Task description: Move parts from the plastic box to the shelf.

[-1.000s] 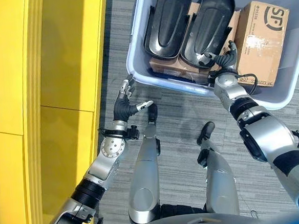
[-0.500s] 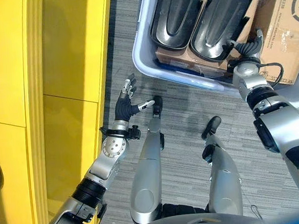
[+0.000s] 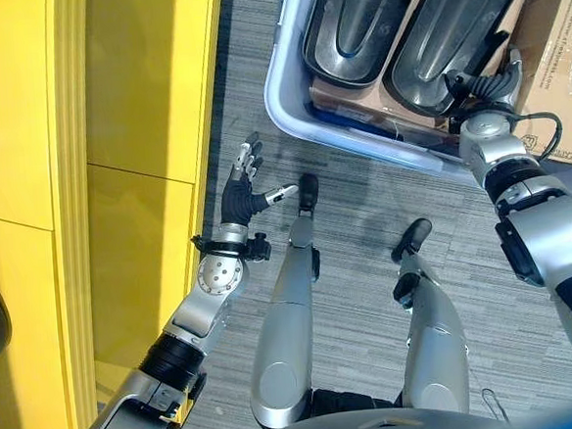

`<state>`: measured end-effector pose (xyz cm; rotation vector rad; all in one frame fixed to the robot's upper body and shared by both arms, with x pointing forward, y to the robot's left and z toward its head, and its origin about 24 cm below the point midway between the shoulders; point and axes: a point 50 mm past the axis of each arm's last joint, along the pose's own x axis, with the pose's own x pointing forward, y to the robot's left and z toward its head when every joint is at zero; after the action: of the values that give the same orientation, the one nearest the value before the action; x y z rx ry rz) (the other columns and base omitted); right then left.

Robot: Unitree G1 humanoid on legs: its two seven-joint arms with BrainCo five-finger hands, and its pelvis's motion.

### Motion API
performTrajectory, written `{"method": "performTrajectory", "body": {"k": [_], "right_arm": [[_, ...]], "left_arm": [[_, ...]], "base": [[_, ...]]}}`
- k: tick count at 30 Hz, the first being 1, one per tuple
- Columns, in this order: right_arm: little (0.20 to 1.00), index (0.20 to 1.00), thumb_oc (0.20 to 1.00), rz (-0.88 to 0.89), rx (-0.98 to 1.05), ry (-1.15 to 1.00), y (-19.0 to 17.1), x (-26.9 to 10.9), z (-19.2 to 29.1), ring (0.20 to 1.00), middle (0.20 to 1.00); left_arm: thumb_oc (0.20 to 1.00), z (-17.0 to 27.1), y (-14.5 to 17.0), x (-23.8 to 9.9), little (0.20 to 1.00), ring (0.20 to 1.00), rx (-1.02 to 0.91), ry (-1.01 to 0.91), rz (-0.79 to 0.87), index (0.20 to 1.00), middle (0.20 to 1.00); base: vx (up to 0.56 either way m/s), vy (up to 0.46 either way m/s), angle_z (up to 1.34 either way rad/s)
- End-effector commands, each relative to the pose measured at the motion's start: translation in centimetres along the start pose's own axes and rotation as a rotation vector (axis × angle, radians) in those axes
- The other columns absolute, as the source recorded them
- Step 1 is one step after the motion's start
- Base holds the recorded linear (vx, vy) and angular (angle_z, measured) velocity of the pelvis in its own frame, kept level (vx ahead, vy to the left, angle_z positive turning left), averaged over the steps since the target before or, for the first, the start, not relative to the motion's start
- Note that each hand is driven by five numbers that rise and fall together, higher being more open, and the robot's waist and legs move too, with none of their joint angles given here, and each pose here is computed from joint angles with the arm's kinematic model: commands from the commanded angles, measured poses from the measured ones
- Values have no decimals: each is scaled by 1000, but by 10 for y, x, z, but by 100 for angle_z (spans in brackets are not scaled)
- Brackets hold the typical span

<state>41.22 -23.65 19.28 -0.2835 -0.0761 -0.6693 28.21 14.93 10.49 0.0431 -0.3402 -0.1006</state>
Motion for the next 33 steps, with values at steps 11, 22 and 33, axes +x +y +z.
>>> {"method": "performTrajectory", "body": {"k": [11, 22, 33], "right_arm": [[200, 200, 200, 116, -75, 53, 23, -17, -25, 200, 200], [200, 200, 200, 119, -76, 51, 27, -19, -23, 200, 200], [200, 200, 200, 131, -13, 34, 32, -21, -15, 200, 200]], "left_arm": [[1000, 25, -13, -3, 1000, 1000, -47, -130, -47, 1000, 1000], [1000, 27, -11, -2, 1000, 1000, -47, -132, -43, 1000, 1000], [1000, 26, -10, -1, 1000, 1000, -44, -129, -52, 1000, 1000]], "base": [[23, -1, 7], [-21, 8, 1], [0, 0, 0]]}}
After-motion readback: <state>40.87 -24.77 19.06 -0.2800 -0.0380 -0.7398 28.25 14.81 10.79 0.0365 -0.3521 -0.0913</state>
